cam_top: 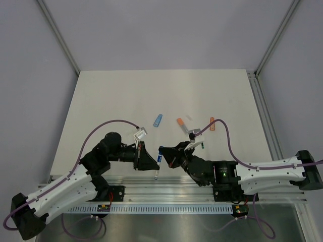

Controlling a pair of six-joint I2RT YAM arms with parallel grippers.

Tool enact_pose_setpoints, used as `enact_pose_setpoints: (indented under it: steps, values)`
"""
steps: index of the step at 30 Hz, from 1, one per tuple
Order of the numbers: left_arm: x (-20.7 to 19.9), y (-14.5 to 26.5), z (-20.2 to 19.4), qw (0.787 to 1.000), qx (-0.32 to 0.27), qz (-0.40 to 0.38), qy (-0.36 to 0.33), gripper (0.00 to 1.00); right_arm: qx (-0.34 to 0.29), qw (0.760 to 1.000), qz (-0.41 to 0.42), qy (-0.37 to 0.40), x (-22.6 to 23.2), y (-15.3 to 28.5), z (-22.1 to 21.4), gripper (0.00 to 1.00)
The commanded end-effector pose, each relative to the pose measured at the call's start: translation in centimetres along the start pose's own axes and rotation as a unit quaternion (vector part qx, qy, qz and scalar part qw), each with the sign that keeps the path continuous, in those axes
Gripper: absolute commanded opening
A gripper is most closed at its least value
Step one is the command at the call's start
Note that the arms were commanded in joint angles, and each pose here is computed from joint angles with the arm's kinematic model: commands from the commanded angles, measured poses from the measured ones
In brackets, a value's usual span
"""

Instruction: Insert the pens into the pen caps

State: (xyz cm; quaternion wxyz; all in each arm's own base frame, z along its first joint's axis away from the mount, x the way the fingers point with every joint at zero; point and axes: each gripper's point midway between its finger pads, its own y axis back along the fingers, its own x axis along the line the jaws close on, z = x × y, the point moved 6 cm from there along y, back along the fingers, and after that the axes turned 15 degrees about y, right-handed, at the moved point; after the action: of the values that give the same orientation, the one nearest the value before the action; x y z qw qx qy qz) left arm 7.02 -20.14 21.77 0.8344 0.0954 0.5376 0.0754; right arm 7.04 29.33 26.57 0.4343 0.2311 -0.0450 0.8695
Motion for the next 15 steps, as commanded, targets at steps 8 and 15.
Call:
enact_pose_setpoints:
  steps: [8, 15]
  values:
    - [-3.6, -0.3, 3.1, 0.972, -0.189, -0.094, -0.102, 0.00, 0.069, 0.988, 0.138, 0.021, 3.4, 0.6, 2.4, 0.01]
    - [-3.3, -0.2, 3.0, 0.973, -0.190, -0.089, -0.101, 0.00, 0.062, 0.990, 0.123, 0.031, 3.2, -0.2, 3.5, 0.08]
